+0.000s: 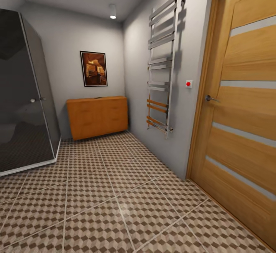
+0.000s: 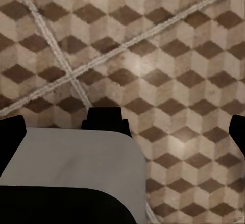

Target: Take the four mousetraps from the cabinet in the bathroom and place them on the bathroom floor. Make sure all four end up on the same floor surface, and ensure that at least two of them are either under or directly next to the same bathroom sink.

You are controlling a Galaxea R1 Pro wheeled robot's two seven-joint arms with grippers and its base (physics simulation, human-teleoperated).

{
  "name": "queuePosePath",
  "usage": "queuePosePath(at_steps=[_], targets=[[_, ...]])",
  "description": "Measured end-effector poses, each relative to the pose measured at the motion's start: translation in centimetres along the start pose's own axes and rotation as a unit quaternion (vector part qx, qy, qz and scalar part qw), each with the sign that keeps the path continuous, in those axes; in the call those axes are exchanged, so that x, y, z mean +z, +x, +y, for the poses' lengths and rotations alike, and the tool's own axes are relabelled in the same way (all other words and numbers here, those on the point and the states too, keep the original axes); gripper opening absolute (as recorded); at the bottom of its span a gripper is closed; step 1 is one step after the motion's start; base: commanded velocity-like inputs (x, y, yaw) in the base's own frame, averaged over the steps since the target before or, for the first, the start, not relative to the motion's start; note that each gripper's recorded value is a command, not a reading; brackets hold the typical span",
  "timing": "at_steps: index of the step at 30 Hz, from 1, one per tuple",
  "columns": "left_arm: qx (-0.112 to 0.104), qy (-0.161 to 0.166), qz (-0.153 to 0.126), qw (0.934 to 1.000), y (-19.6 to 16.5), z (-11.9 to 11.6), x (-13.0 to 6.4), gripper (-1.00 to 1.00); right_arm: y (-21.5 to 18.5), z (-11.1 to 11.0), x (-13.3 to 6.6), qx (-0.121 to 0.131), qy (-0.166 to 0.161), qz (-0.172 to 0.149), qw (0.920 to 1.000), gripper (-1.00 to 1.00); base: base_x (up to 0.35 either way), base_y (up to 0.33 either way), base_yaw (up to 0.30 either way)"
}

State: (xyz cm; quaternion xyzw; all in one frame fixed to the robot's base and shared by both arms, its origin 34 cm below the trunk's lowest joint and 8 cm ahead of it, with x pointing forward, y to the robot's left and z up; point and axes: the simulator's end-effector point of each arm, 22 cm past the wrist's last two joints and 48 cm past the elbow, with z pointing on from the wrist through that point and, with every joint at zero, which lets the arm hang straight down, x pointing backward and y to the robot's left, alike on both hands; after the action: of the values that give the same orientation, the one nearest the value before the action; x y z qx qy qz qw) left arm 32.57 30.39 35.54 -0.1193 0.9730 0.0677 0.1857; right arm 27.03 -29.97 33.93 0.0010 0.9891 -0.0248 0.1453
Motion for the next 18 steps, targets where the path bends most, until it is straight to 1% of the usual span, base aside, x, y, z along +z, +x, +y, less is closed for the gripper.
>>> queuePosePath(at_steps=[18], targets=[[0.000, 0.000, 0.000, 1.0000, 0.06, 0.01, 0.00, 1.00, 0.02, -0.01, 0.00, 0.000, 0.000, 0.000, 1.0000, 1.00, 0.000, 0.000, 0.280]])
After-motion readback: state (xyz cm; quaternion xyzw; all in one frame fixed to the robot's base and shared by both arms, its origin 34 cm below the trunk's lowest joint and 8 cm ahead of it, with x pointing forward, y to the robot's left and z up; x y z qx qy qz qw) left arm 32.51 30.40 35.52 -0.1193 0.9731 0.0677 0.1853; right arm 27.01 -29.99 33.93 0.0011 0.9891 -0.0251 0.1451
